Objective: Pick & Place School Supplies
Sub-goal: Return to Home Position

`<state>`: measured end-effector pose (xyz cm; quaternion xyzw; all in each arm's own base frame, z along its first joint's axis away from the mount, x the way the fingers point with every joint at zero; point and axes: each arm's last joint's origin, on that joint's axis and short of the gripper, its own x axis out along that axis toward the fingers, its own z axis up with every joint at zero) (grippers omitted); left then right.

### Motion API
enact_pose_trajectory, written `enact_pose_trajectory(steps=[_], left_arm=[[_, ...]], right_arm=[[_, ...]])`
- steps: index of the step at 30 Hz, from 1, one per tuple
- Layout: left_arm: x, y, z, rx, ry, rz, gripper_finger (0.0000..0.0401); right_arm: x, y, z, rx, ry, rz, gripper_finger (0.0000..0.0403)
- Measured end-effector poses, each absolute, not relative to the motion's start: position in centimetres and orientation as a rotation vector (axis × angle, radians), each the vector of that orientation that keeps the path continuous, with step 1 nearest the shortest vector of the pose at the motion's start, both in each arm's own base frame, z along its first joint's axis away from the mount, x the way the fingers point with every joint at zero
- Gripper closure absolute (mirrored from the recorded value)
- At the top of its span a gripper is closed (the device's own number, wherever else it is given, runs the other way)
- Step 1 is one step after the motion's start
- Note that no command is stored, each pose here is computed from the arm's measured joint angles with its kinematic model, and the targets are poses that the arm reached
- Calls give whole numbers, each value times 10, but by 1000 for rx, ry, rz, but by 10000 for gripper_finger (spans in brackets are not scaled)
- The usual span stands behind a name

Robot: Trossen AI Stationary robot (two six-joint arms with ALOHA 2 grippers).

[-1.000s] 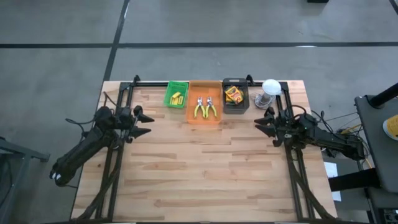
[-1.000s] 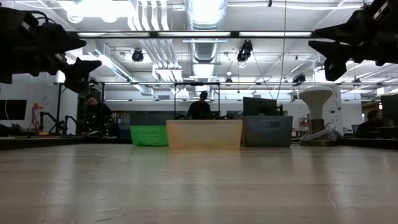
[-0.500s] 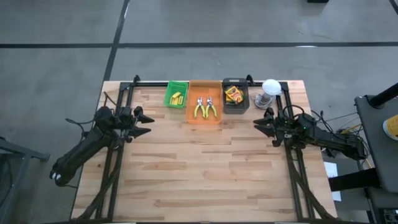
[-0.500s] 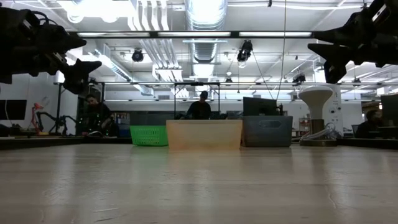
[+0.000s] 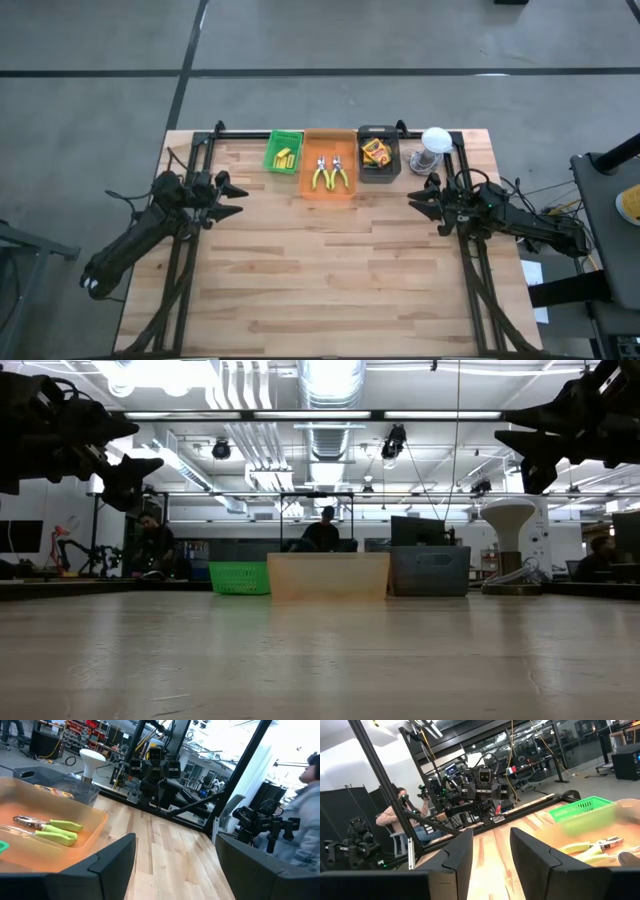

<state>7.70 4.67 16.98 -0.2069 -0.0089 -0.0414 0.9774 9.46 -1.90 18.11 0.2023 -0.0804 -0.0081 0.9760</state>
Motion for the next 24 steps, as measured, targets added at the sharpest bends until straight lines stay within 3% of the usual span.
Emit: enact_pose_trajectory(steps=[24], left_arm=[[77,47,169,-418,-17,-83,121]], right_arm=[[95,-19,181,408,-162,-16,273]])
